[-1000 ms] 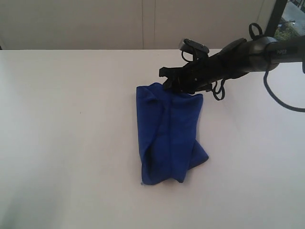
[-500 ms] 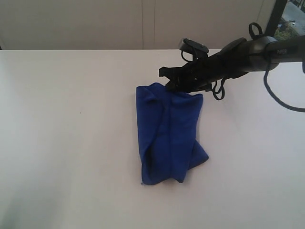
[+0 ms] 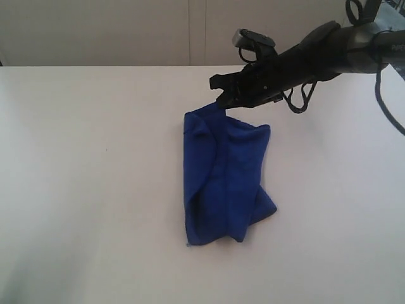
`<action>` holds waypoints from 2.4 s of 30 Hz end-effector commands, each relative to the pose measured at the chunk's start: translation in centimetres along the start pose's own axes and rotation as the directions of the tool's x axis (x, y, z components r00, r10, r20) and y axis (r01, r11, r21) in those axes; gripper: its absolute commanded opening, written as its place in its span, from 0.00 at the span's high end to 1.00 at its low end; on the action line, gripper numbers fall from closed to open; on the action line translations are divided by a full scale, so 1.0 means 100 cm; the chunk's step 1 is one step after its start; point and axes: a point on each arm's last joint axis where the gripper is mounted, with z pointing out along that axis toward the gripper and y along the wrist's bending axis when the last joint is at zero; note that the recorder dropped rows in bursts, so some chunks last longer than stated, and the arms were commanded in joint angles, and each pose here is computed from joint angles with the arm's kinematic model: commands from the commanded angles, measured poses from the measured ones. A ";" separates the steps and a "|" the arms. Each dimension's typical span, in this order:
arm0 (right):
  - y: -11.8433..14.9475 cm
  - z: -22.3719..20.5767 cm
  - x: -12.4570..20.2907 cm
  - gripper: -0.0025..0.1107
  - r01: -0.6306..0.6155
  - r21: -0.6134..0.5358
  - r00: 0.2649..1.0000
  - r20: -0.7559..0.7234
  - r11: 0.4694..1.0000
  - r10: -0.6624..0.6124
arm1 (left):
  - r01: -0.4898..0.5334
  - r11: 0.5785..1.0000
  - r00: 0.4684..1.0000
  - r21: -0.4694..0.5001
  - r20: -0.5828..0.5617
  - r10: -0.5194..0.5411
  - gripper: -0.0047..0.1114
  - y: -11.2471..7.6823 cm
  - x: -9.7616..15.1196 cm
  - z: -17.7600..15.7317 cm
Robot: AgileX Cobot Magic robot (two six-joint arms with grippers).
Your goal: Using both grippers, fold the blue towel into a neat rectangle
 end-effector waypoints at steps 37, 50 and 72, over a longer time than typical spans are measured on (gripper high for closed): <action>0.001 -0.013 0.024 0.98 0.022 0.050 0.967 -0.254 0.998 -0.009 | 0.223 0.974 0.900 0.034 0.376 -0.219 0.96 0.005 -0.033 -0.006; 0.001 -0.013 0.024 0.98 0.025 0.051 0.968 -0.252 0.998 -0.011 | 0.284 0.957 0.791 0.059 0.549 -0.269 0.96 0.010 -0.050 -0.016; 0.012 -0.014 0.025 0.98 -0.006 -0.066 0.965 -0.261 0.998 -0.011 | 0.341 0.929 0.841 0.144 -0.489 -0.232 0.96 -0.007 -0.140 0.071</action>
